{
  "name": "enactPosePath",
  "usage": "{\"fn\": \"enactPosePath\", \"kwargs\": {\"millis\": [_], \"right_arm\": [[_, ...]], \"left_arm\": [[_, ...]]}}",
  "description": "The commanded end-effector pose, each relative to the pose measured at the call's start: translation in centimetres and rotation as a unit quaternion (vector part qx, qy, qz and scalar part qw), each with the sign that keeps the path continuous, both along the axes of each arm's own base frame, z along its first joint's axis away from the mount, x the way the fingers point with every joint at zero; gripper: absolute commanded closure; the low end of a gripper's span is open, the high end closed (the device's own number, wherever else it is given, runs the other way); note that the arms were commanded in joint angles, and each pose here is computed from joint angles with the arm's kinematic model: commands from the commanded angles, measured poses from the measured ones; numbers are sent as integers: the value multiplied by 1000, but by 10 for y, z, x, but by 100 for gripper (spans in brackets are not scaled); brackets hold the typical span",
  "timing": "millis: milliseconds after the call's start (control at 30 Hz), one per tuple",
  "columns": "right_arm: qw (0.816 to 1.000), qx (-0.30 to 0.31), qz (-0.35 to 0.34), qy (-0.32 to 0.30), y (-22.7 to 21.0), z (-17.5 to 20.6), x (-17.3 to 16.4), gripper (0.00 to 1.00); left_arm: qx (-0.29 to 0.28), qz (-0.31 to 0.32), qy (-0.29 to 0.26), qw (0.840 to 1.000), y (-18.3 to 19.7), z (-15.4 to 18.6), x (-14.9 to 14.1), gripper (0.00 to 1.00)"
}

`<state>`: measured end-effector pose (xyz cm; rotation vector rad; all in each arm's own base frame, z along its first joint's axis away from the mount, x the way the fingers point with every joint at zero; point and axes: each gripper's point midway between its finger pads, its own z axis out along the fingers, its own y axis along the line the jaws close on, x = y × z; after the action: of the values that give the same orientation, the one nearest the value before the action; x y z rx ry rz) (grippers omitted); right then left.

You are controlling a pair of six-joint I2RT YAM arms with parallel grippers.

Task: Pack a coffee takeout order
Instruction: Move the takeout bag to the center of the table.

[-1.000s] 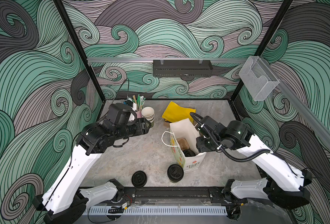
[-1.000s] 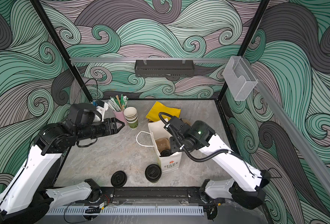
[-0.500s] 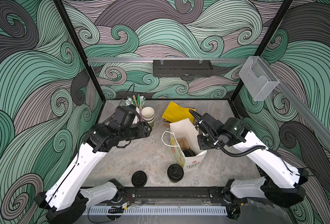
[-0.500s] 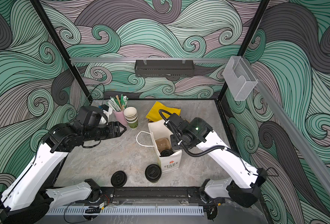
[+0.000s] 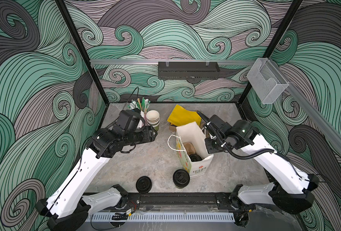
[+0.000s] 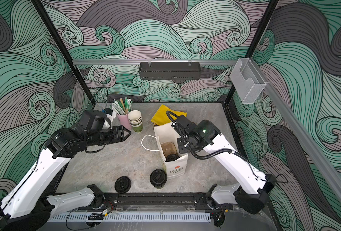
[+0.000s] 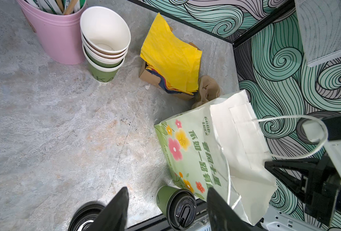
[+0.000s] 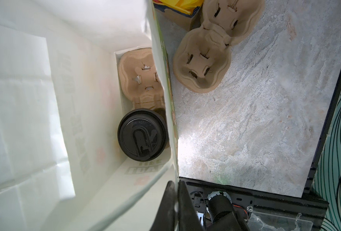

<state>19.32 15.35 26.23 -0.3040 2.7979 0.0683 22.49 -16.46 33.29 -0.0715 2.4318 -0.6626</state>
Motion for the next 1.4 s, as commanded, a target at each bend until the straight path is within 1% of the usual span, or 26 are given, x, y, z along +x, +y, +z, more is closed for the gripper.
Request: {"fn": "enactPosePath", "kwargs": {"millis": [0,367,533,600,633,667,700,733,900,1000,1100,1233,1367], "right_arm": [[999,-2,28,17,1,-2,-1,92],[998,2,56,35,-5,-3,10,96],[998,9,56,38,-4,-1,14,95],[998,11,55,42,-2,-2,14,91],[998,11,53,42,-2,-2,14,87],[998,12,51,42,-2,-2,15,79],[998,13,49,40,-2,-1,15,67],[998,16,46,39,-1,1,15,59],[998,48,35,25,2,16,12,40],[998,61,18,6,-4,26,8,35],[998,66,4,-3,-11,29,1,33],[998,66,-7,16,-14,17,-7,33],[998,62,-2,32,-10,8,-5,36]], "left_arm": [[-8,4,-14,1000,2,6,1,35],[-7,8,-25,1000,4,7,2,35],[-5,9,-26,1000,5,6,3,35],[-4,8,-26,1000,4,6,3,36],[-5,8,-26,1000,4,6,3,36],[-5,8,-26,1000,4,5,4,35],[-4,6,-25,1000,3,4,4,36],[-5,5,-26,1000,3,5,4,35],[-5,-2,-25,1000,1,3,4,35],[-7,-4,-24,1000,1,0,1,35],[-10,-11,-14,1000,0,-9,-3,35],[-8,-21,10,1000,-1,-29,-12,35],[-9,-18,19,1000,1,-39,-16,35]]}}
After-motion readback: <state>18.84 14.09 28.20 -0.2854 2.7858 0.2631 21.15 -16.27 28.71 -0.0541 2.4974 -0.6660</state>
